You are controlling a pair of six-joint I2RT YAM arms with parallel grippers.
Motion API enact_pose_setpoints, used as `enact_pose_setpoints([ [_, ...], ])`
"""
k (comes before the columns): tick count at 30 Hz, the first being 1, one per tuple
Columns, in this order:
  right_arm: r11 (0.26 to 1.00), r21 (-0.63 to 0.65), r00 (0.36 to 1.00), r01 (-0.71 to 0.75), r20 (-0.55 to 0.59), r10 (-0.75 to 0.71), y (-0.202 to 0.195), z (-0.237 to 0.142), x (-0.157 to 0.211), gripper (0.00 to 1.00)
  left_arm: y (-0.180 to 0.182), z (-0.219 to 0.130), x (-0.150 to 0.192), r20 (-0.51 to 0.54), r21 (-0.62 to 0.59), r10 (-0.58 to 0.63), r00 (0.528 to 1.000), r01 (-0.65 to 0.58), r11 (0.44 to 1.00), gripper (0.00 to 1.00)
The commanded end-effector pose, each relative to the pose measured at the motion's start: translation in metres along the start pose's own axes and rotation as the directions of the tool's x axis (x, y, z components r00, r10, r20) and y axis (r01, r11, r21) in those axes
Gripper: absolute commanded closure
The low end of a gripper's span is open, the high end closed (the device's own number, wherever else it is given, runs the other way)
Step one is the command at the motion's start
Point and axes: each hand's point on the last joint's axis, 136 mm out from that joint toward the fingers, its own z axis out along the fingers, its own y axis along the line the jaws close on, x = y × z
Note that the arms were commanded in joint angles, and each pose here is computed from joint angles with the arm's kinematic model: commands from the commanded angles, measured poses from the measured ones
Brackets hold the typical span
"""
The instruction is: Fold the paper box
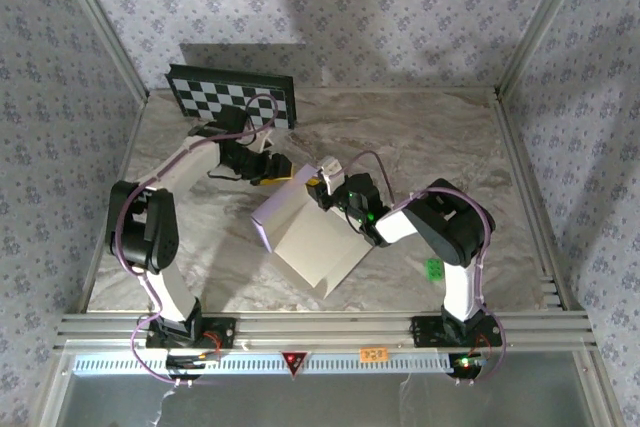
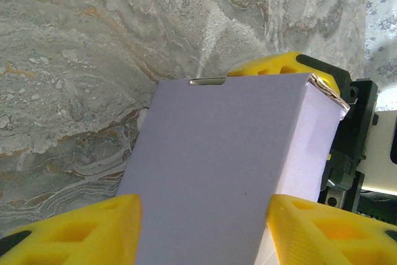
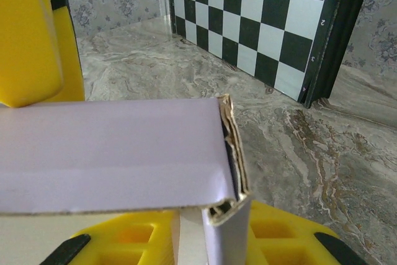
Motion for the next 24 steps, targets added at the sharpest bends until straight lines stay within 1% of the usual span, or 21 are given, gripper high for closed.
enact_pose_setpoints([
  [1, 0.999, -0.036, 1.0, 0.002, -0.001, -0.002, 0.011, 0.005, 0.002, 0.76, -0.003, 0.005, 0.006, -0.014, 0.006, 0.025, 1.0, -0.025, 1.0, 0.42],
  [3, 0.999, -0.044, 1.0, 0.003, 0.001, -0.003, 0.011, 0.003, 0.002, 0.76, -0.008, -0.008, 0.003, 0.023, 0.006, 0.028, 0.999, -0.029, 1.0, 0.41],
  [5, 0.999, -0.052, 1.0, 0.006, 0.001, -0.006, 0.012, 0.002, 0.003, 0.76, -0.01, -0.021, -0.007, 0.088, 0.003, 0.039, 0.995, -0.039, 0.999, 0.4],
  [9, 0.998, -0.061, 1.0, 0.01, 0.001, -0.01, 0.014, -0.003, 0.004, 0.73, -0.014, -0.041, -0.017, 0.185, 0.015, 0.039, 0.982, -0.042, 0.999, 0.35],
  [12, 0.998, -0.06, 1.0, 0.008, -0.001, -0.008, 0.013, -0.005, 0.006, 0.72, -0.012, -0.048, -0.021, 0.221, 0.037, 0.017, 0.975, -0.025, 0.999, 0.34],
  [15, 0.998, -0.055, 1.0, 0.008, -0.001, -0.008, 0.011, -0.005, 0.005, 0.72, 0.0, -0.045, -0.022, 0.21, 0.012, -0.004, 0.978, 0.001, 1.0, 0.34],
  [17, 0.999, -0.053, 1.0, 0.011, -0.001, -0.011, 0.011, -0.006, 0.005, 0.7, 0.012, -0.038, -0.02, 0.186, -0.022, -0.018, 0.982, 0.023, 1.0, 0.35],
  [19, 0.999, -0.043, 1.0, 0.014, -0.005, -0.014, 0.01, -0.008, 0.006, 0.68, 0.019, -0.03, -0.019, 0.158, -0.027, -0.03, 0.987, 0.035, 0.999, 0.37],
  [22, 1.0, -0.019, 1.0, 0.02, -0.006, -0.02, 0.006, -0.011, 0.006, 0.69, 0.021, -0.012, -0.016, 0.095, 0.029, -0.056, 0.994, 0.053, 0.998, 0.45],
  [24, 1.0, -0.014, 1.0, 0.02, -0.004, -0.02, 0.005, -0.011, 0.006, 0.7, 0.019, 0.0, -0.012, 0.052, 0.05, -0.055, 0.997, 0.052, 0.997, 0.49],
])
